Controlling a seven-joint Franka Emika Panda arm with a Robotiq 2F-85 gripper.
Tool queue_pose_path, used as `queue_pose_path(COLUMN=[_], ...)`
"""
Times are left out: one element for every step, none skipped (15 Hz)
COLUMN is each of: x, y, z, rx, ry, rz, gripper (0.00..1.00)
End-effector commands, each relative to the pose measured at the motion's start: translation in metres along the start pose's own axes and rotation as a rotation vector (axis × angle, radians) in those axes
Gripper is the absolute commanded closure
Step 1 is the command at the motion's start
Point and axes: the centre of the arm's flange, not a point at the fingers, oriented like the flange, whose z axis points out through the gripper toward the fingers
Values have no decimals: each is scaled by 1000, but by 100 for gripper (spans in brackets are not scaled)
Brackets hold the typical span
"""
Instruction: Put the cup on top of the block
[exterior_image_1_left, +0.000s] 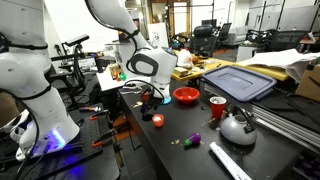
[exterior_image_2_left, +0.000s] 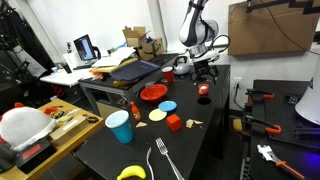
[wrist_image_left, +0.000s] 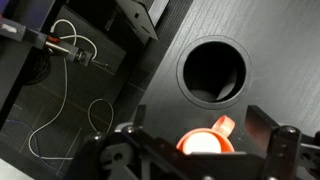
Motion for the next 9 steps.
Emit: queue_pose_path(x=[-7, -7, -6, -6, -5, -4, -2, -2, -1], y=[5, 5, 5, 4, 3, 3, 2, 2, 2], z=[-1, 0, 2, 3, 5, 6, 8, 10, 11], rx=[17, 20, 20, 24, 19, 21, 20, 18, 19], ry=[46, 51, 58, 64, 84, 97, 109, 122, 129], rz=[31, 30, 32, 32, 34, 35, 41, 48, 51], gripper=[0, 0, 0, 0, 0, 0, 0, 0, 0])
